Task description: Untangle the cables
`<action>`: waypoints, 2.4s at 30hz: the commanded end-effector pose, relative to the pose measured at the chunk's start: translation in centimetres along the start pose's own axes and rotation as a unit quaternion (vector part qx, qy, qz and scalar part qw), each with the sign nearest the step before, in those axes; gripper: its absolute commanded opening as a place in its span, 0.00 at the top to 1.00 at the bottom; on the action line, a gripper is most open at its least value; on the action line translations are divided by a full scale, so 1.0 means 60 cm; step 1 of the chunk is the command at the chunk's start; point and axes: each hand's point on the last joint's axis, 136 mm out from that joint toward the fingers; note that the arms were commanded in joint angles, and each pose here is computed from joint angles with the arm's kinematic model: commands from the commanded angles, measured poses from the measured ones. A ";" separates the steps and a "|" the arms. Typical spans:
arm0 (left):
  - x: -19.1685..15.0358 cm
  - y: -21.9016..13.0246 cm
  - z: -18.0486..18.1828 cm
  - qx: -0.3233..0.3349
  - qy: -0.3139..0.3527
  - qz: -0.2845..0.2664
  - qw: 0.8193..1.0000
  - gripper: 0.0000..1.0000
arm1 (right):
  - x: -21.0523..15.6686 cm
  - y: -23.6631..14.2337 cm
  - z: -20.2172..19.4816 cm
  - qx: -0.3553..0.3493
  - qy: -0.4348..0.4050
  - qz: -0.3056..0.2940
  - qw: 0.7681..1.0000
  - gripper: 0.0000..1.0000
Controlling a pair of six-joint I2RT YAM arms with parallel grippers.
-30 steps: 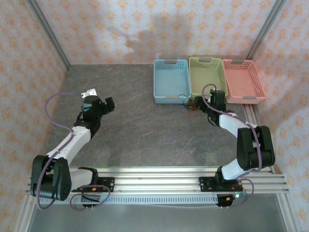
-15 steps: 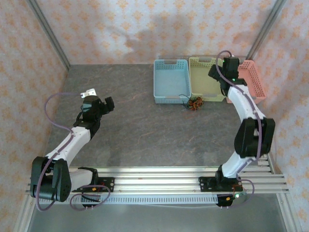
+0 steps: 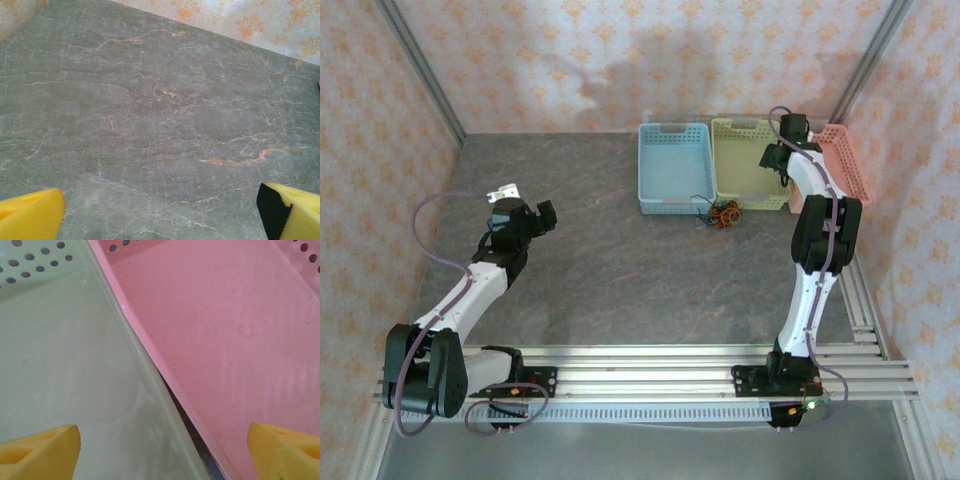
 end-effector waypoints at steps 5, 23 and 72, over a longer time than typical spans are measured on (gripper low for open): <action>0.016 -0.006 0.011 0.018 -0.005 -0.009 1.000 0.00 | 0.002 0.037 0.002 -0.021 -0.043 0.033 0.998 0.20; 0.014 -0.003 0.012 0.020 -0.006 -0.005 1.000 0.00 | -0.063 0.034 0.090 0.061 -0.092 0.088 0.990 0.76; 0.015 -0.009 0.013 0.018 -0.009 -0.013 1.000 0.00 | -0.092 -0.178 0.327 0.193 -0.146 0.020 0.970 0.33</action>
Point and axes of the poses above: each hand's point on the last joint's axis, 136 mm out from that joint toward the fingers, its own y axis out along the fingers, its own z axis along the line the jaws close on, x = y × z, and after that the axes turned 8 degrees about y, right-handed
